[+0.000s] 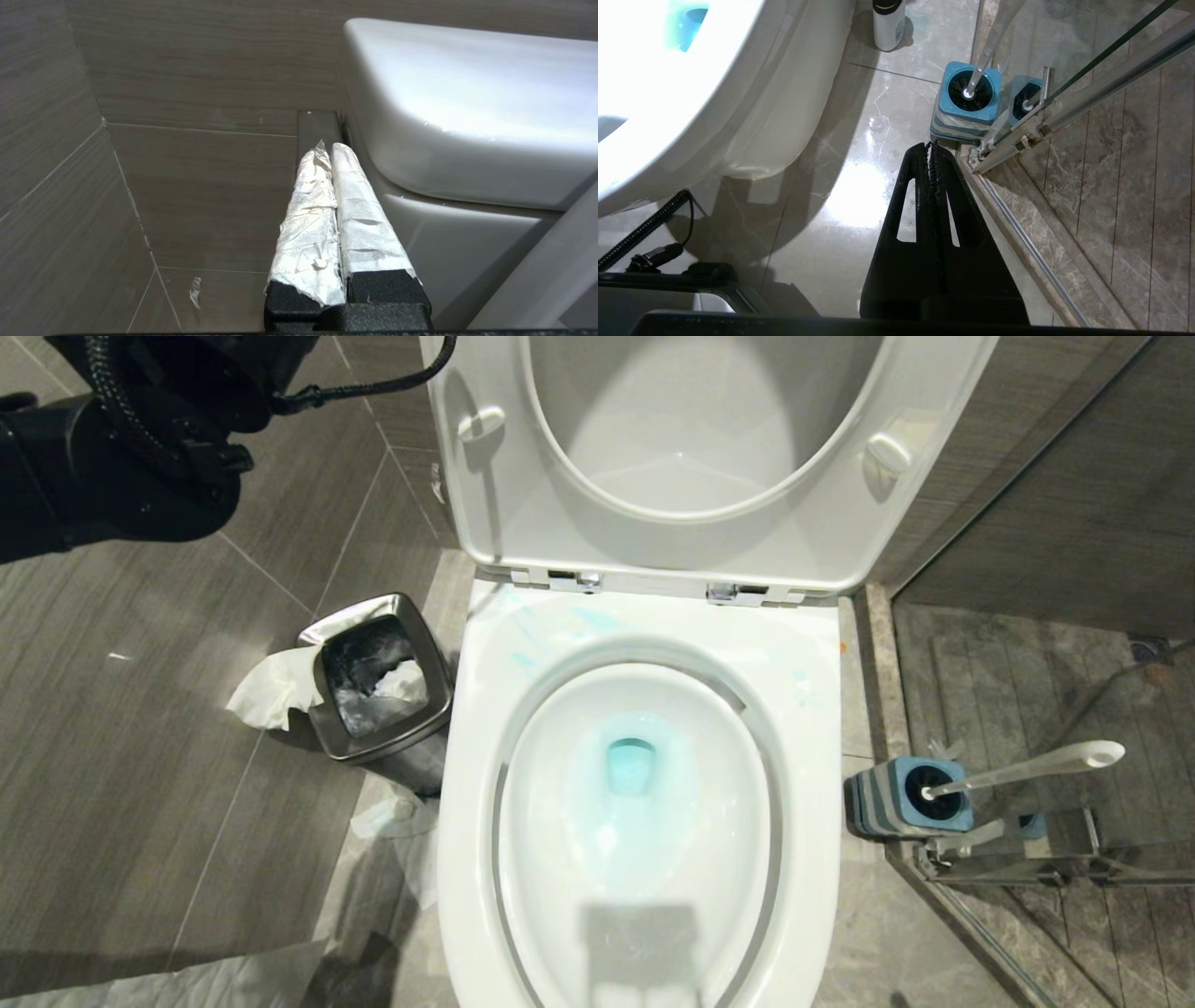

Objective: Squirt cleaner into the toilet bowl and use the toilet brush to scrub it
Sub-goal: Flush the toilet

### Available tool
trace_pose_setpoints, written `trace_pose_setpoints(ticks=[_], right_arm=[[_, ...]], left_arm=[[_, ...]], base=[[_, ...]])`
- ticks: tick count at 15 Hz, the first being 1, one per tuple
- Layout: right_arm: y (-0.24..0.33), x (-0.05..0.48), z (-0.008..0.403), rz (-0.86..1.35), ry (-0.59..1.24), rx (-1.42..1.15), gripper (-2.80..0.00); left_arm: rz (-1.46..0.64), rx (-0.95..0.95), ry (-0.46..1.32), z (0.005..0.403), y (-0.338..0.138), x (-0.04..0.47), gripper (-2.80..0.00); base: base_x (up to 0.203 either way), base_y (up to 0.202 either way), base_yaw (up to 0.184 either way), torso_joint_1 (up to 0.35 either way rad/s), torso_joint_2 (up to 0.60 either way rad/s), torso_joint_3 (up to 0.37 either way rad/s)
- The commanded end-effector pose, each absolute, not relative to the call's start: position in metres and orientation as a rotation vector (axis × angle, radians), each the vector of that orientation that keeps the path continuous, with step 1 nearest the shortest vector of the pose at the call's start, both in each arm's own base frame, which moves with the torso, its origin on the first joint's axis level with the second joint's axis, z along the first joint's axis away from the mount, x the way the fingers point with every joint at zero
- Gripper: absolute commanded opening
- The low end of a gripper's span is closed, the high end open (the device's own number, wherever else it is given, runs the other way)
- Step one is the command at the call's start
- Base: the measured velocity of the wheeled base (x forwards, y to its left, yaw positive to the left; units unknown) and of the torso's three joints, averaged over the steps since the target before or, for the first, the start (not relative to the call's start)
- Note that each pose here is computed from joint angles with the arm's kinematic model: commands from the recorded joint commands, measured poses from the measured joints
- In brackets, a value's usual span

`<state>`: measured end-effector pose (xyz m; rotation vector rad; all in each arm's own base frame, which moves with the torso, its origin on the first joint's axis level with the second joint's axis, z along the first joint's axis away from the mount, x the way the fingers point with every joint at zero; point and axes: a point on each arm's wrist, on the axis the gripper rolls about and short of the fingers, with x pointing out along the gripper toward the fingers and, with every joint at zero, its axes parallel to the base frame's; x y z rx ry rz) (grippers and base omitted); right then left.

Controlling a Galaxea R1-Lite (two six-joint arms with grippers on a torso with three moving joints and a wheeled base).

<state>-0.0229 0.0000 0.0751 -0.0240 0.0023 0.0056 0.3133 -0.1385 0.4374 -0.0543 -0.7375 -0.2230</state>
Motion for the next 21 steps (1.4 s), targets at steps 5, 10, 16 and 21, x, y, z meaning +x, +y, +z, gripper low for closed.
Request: trace_pose_setpoints(ticks=[5, 10, 16, 21], right_arm=[[0.000, -0.023, 0.075, 0.006, 0.003, -0.025, -2.80], [0.000, -0.023, 0.076, 0.006, 0.002, -0.025, -2.80], [0.000, -0.023, 0.075, 0.006, 0.003, -0.025, -2.80], [0.000, -0.023, 0.075, 0.006, 0.003, -0.025, -2.80]], left_arm=[[-0.225, -0.050, -0.729, 0.434, -0.142, 0.317, -2.80], [-0.215, -0.040, -0.712, 0.428, -0.143, 0.324, -2.80], [-0.221, -0.030, -0.686, 0.418, -0.148, 0.335, -2.80], [-0.228, -0.015, -0.641, 0.404, -0.154, 0.349, -2.80]], base=[[0.000, 0.000, 0.000, 0.000, 0.00, 0.000], [0.000, 0.000, 0.000, 0.000, 0.00, 0.000], [0.000, 0.000, 0.000, 0.000, 0.00, 0.000], [0.000, 0.000, 0.000, 0.000, 0.00, 0.000]])
